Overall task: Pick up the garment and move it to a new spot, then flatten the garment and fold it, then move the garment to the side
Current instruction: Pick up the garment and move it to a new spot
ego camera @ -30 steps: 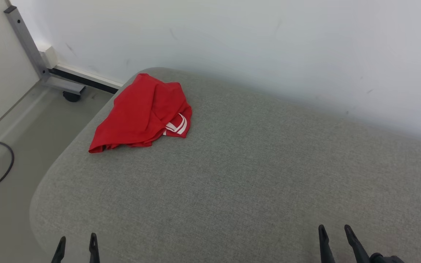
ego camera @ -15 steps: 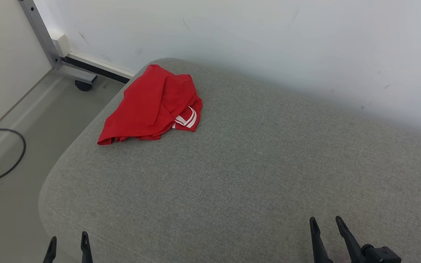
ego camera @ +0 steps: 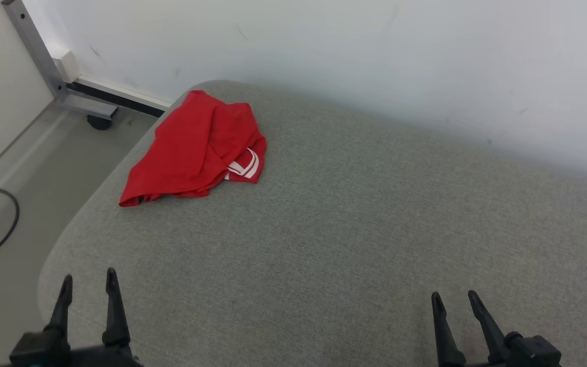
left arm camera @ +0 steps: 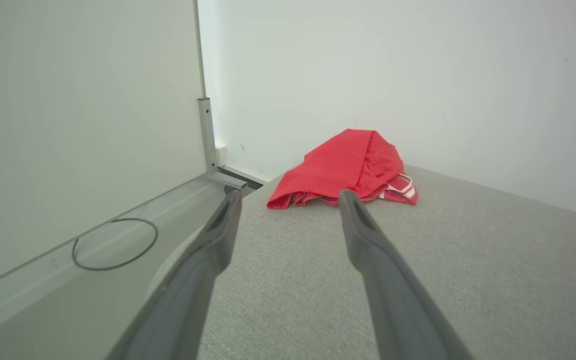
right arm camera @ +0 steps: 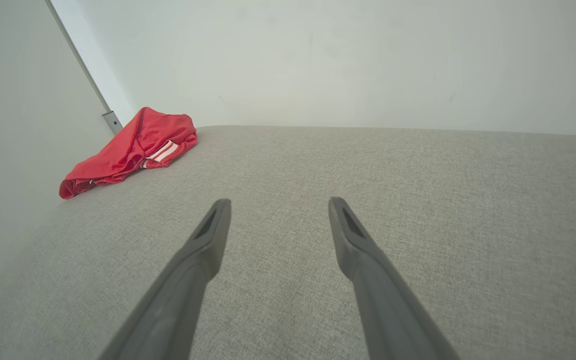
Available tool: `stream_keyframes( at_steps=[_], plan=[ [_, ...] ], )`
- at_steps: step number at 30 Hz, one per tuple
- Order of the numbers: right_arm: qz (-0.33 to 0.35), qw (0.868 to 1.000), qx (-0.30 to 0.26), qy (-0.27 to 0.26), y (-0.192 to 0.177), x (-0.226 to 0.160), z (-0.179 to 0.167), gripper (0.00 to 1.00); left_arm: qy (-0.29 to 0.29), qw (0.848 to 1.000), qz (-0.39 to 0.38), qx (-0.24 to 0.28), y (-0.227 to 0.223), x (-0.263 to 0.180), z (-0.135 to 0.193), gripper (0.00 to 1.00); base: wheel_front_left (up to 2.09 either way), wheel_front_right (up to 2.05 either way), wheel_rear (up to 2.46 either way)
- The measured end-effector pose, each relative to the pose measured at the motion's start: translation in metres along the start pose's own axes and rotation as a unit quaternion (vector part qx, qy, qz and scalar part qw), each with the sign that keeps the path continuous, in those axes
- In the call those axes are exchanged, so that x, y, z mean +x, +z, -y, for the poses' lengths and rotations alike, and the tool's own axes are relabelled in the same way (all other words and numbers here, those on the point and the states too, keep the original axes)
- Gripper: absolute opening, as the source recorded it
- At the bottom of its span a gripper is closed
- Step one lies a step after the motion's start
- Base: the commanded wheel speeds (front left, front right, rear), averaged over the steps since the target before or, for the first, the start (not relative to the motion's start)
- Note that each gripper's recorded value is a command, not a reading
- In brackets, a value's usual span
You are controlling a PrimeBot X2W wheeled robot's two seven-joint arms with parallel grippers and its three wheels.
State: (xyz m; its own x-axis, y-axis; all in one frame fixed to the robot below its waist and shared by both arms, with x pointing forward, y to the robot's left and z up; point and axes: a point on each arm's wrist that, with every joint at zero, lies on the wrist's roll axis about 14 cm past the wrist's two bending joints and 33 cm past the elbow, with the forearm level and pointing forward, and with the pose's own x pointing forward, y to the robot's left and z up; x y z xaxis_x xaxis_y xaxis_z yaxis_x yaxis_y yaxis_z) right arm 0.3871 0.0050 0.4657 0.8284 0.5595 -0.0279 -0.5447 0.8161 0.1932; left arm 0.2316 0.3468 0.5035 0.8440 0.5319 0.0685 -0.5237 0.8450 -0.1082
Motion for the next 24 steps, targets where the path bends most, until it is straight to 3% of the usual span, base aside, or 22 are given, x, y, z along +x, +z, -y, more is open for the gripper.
stream_keyframes(
  at_steps=[6, 15, 24],
  plan=[
    [0.023, 1.000, -0.003, -0.002, 0.013, 0.009, 0.005, 1.00, -0.031, 0.998, 0.055, 0.003, 0.039, 0.059, 0.023, 1.00, 0.00, 0.00, 0.00],
    [0.056, 0.997, 0.001, -0.044, 0.028, 0.022, 0.043, 1.00, -0.056, 0.992, 0.112, 0.012, 0.087, 0.158, 0.051, 1.00, 0.00, 0.00, 0.00],
    [0.049, 0.992, 0.013, -0.117, 0.015, 0.012, 0.100, 1.00, -0.100, 0.993, 0.048, 0.036, 0.051, 0.249, 0.104, 1.00, 0.00, 0.00, 0.00]
  ],
)
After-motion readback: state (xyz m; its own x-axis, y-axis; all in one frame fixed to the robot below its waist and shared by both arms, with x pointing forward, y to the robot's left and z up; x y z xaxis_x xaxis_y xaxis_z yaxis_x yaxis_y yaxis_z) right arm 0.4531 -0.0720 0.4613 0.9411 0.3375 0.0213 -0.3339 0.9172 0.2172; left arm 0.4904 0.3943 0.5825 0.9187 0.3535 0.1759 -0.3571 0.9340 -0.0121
